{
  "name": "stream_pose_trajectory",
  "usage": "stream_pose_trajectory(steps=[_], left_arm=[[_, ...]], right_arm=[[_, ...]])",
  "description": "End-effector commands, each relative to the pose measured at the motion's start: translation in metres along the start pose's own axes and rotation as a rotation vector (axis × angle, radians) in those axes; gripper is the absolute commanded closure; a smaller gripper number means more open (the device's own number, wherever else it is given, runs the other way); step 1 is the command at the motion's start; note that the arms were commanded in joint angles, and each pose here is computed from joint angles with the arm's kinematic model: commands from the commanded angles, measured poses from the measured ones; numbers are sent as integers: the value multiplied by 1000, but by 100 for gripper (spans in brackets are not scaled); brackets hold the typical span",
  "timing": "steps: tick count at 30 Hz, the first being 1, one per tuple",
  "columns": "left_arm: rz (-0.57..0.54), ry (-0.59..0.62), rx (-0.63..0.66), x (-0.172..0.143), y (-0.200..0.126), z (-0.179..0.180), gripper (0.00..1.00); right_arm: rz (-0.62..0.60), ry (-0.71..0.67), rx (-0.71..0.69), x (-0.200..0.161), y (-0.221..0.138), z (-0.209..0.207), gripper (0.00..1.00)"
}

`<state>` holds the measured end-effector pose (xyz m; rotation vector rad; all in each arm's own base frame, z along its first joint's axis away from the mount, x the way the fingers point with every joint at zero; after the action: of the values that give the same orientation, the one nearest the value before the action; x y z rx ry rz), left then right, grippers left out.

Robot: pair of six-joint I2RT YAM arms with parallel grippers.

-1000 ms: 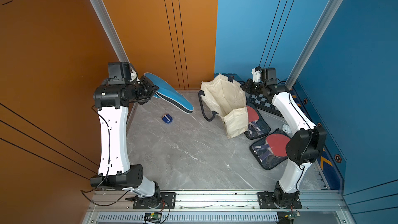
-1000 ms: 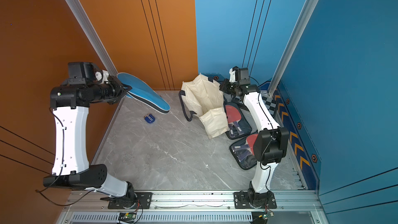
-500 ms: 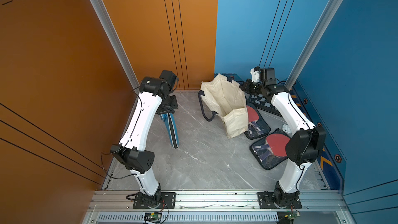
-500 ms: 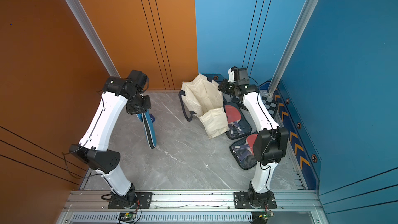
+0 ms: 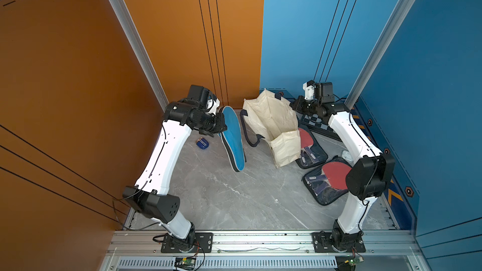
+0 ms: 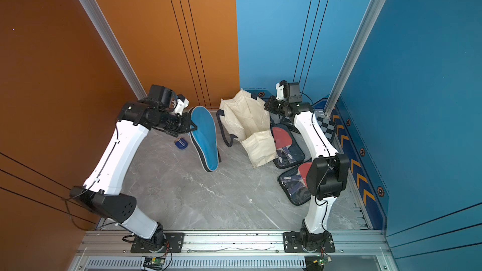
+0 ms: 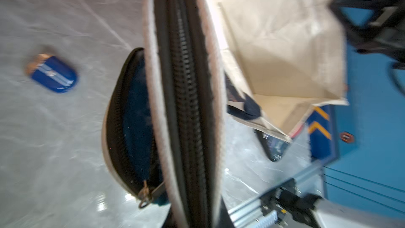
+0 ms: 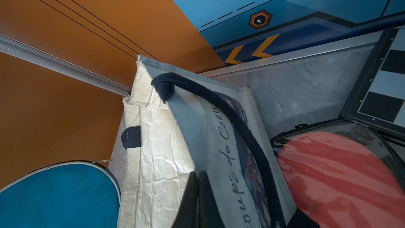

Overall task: Remove the ping pong set from the canvas bag
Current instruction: Place the ping pong set at the center of the board.

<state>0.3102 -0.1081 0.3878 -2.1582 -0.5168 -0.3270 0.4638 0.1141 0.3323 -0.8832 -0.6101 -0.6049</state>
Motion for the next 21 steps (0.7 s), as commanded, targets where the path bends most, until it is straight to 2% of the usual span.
stream_pose_trajectory(steps=[1,6,13,15,18,21], left_arm=[[-195,140,-458,20,-41,-33,100],[-182,130,-568,16,-55,-27,100],[-224,71,-550,14,-72,-4,100],[-259,21,-496,13,-78,11,100],[-345,-101,-327,10,-83,43,100],[-376,-305,-76,8,-77,74,100]], right_arm=[[3,-36,8,-1,-7,4,100],[-3,-51,10,-1,-12,7,100],[-11,-58,2,0,-16,8,100],[-10,-58,-2,0,-16,7,100],[-12,-56,-8,0,-17,7,100],[-11,-50,-8,0,-16,6,100]])
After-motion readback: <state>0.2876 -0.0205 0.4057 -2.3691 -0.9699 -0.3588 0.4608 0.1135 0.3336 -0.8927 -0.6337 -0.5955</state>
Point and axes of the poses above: each gripper's point midway between its finger pads, its own y axis out along the fingers, its own z axis along the line the jaws close on, x = y × z, the point moved 8 cm from there along -y, back along the fingers, and after that the axes turned 7 degrees about -y, right-handed, at the moved point
